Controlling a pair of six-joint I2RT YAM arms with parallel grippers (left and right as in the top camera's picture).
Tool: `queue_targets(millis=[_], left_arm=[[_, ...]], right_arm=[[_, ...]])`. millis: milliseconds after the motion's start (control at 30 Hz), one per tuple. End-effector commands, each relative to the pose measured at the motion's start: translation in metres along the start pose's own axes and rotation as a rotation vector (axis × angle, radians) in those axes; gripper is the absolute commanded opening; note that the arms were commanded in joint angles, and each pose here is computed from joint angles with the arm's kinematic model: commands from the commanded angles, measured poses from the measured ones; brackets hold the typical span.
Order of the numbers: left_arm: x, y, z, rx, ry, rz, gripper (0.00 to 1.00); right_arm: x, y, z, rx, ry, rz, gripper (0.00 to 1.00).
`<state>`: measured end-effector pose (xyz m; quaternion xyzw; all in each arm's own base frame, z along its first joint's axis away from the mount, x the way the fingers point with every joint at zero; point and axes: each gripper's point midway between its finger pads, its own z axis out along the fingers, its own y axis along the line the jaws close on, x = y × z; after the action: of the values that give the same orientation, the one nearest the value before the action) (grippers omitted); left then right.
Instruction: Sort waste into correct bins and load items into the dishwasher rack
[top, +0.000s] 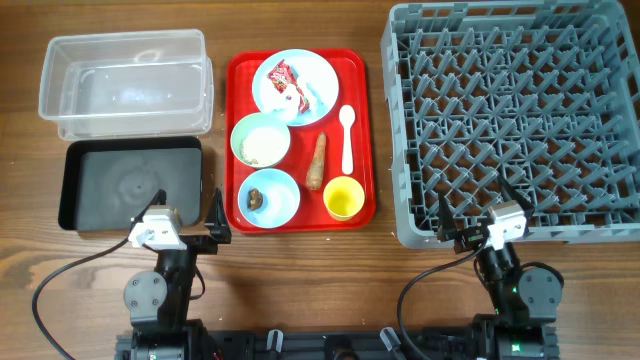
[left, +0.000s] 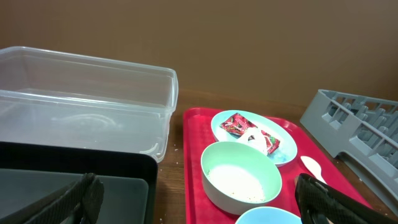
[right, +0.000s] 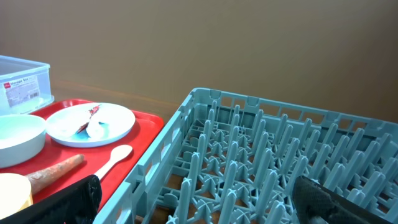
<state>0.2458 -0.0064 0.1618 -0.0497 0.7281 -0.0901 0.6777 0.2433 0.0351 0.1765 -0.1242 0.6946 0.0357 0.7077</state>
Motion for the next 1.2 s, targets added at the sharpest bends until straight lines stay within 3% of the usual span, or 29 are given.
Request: queue_targets(millis=[0,1033,1167], left_arm=[[0.0028,0.0023,0.0003,-0.01,0.0,0.005,1.0],[0.0028,0.0023,0.0003,-0.01,0.0,0.005,1.0],[0.0027,0.0022,0.0003,-0.01,-0.001,0.005,1.0]], right_arm=[[-0.0006,-0.001,0.0,0.008,-0.003,-0.007,1.0],[-0.0006,-0.001,0.0,0.008,-0.003,-0.007,1.0],[-0.006,-0.0021,-0.0001,0.015,-0.024,-0.123,1.0]])
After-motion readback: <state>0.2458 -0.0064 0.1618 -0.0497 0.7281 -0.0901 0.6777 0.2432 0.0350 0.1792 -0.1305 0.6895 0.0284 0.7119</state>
